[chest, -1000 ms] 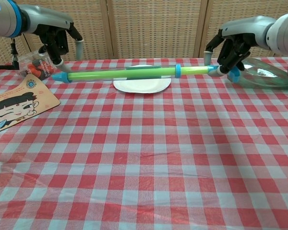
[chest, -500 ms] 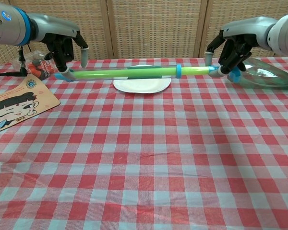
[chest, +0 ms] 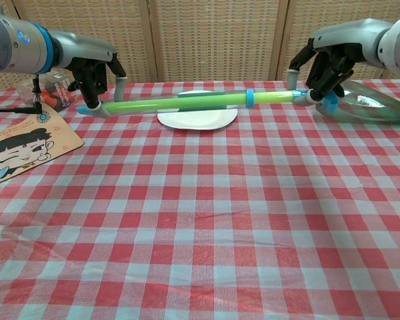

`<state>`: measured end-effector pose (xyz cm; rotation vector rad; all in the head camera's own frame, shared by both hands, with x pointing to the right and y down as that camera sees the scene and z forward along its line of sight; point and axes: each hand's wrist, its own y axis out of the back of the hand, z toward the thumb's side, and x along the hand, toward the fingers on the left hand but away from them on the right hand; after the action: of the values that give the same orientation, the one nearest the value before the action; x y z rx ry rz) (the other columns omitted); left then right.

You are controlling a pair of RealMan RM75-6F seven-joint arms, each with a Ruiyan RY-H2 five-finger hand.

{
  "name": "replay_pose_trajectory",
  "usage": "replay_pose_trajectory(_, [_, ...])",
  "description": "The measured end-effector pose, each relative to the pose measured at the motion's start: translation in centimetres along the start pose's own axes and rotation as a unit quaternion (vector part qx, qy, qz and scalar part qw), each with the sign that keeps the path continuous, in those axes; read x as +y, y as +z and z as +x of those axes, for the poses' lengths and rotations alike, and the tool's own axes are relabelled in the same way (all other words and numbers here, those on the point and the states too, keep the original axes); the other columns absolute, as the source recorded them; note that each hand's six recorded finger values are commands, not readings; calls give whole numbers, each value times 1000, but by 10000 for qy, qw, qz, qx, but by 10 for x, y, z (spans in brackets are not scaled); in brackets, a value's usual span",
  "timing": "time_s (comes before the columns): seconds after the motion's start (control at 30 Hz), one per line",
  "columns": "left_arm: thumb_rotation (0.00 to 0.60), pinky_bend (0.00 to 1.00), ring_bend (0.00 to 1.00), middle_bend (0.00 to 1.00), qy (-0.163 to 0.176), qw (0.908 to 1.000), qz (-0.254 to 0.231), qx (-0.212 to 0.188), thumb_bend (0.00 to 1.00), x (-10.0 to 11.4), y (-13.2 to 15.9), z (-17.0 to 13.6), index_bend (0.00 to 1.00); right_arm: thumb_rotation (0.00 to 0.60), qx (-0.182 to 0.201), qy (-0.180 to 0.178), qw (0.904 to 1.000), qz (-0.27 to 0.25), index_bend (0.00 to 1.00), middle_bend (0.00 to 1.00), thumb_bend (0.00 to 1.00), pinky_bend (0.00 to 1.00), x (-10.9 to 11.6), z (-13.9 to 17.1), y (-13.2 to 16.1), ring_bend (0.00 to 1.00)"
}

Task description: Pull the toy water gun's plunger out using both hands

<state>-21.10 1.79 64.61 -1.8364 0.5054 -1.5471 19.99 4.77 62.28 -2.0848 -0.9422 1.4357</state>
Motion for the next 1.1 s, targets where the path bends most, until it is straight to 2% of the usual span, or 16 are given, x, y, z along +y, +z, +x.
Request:
replay_pose_trajectory(0.13, [600,697,796,876,33,10000,-13,-30,415,0,2,-2,626,600,-9,-16,10000,14,841,1000,577,730,2,2,-2,1000])
replay_pose_trajectory(0.37, [600,696,796,876,29,10000,-43,-49,415,0,-1,-11,629,600,-70,33,10000,-14,841,1000,575,729,-1,1,-11,1000])
replay_pose_trajectory(0.73, [600,697,796,876,-91,9998,-89,126,415,-19,-38,-28,631,600,-318,-9,9995,9,841,1000,572,729,-1,-3,-37,1000])
replay_pose_trajectory(1.1, [600,696,796,876,-109,9997,-37,213,415,-23,-59,-37,631,600,-490,-34,9988,34,841,1000,567,729,0,-2,-55,1000])
